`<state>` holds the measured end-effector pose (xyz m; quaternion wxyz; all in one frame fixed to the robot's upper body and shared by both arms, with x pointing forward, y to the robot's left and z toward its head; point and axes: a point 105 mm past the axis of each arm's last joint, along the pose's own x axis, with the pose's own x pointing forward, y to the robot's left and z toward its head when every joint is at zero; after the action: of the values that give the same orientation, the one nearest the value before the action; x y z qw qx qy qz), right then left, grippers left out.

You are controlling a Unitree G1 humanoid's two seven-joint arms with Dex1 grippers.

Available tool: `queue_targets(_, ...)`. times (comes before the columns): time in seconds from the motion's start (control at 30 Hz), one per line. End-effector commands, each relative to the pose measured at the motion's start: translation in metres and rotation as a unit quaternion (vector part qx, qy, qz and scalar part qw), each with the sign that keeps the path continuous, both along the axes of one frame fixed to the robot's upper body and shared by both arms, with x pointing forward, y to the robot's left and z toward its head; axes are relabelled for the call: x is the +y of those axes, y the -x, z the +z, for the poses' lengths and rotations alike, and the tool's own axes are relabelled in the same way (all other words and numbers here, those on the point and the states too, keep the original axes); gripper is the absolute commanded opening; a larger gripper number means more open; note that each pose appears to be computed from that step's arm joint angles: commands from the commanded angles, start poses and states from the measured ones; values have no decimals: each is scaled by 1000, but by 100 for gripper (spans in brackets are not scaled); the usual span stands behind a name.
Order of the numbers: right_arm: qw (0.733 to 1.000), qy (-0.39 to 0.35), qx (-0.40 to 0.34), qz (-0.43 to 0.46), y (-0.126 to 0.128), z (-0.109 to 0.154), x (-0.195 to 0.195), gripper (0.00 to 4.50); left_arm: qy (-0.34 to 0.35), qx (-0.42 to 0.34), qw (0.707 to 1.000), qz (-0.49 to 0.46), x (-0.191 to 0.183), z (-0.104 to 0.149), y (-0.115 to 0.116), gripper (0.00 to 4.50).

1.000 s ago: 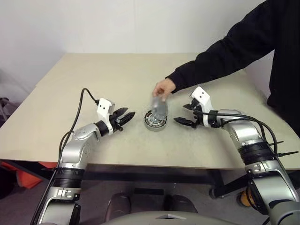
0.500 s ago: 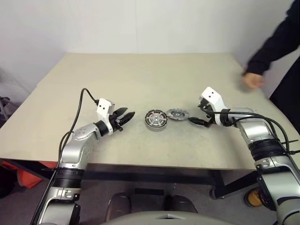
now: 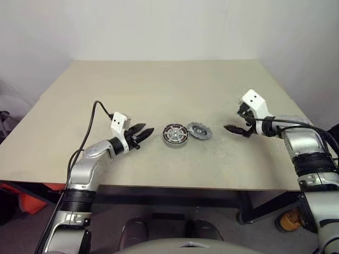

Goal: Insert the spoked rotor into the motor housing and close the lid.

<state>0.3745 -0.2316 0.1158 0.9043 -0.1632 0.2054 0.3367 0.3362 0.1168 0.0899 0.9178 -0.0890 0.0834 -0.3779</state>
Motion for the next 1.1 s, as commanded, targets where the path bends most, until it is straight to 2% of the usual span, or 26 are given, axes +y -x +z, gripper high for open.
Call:
queue_targets(0.03, 992, -117, 0, 49, 11, 29, 20, 449, 22, -16, 999, -33, -9, 18, 2, 240)
queue_targets(0.2, 983, -170, 42, 48, 20, 27, 20, 449, 25, -8, 998, -50, -11, 19, 4, 240)
queue_targets(0.43, 982, -168, 65, 51, 32, 15, 25, 449, 30, 7, 998, -62, -17, 16, 6, 240)
queue_targets(0.63, 973, -203, 111, -12, 39, 6, 13, 449, 14, -11, 999, -26, -11, 14, -4, 240)
queue_targets(0.77, 959, -230, 160, -47, 50, -12, 9, 449, 14, -9, 1000, -24, -10, 12, -2, 240)
queue_targets(0.93, 937, -275, 208, -66, 57, -21, 20, 449, 11, -6, 1000, -25, -11, 8, 0, 240)
queue_targets(1.1, 915, -312, 239, -93, 55, -30, 29, 449, 10, -8, 1000, -21, -10, 9, -1, 240)
